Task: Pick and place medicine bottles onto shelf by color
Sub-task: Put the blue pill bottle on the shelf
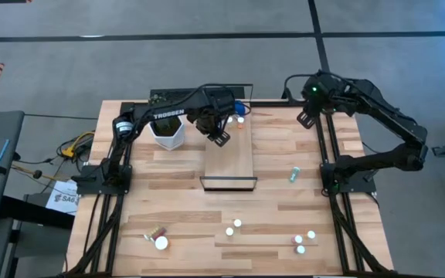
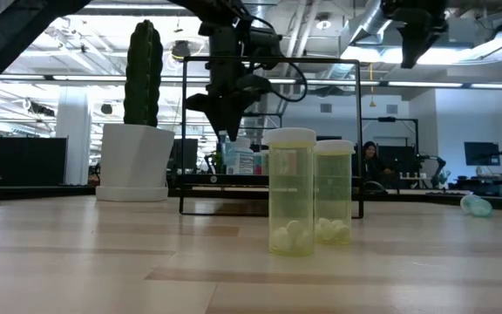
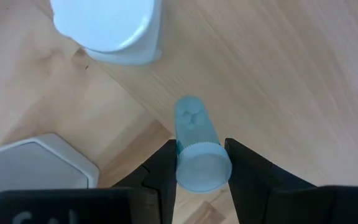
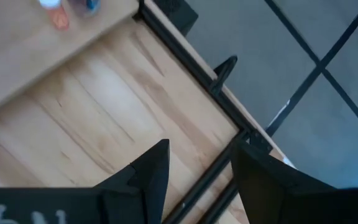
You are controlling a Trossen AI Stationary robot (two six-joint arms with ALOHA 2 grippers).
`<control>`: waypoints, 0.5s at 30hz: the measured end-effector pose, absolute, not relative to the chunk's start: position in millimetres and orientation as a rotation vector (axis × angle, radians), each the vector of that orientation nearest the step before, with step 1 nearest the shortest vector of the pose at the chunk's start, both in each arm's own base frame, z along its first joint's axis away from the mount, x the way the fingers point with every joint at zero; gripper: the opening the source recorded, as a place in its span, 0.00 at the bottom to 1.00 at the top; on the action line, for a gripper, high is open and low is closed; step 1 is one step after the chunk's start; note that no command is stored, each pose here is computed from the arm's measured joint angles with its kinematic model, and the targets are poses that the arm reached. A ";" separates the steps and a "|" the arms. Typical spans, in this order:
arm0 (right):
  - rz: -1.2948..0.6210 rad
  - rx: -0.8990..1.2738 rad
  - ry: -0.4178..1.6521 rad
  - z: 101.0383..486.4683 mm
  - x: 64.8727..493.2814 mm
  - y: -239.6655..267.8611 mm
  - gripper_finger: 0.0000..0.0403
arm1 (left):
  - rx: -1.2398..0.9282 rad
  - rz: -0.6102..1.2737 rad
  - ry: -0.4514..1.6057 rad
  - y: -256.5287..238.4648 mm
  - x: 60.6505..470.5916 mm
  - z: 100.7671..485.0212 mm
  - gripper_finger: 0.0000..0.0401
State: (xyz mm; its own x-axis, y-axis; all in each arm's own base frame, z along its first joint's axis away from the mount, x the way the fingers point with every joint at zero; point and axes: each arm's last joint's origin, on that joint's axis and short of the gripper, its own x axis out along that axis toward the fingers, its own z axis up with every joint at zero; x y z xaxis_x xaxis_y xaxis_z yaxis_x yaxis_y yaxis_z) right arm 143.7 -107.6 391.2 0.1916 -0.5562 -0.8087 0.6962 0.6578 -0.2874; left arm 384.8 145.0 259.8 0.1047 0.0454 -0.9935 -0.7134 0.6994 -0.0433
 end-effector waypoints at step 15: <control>-0.899 0.144 0.944 397.0 151.1 -112.5 0.47 | -0.552 0.631 1.372 138.4 390.1 254.8 0.25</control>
State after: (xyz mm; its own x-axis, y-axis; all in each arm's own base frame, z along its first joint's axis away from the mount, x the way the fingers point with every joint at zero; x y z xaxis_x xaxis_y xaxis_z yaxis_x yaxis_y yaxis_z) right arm 151.1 -112.5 397.0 0.2652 -0.6040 -0.7516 0.7215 0.6414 -0.2609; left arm 390.1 138.4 254.8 0.0847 0.0882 -0.9925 -0.6962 0.7178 0.0044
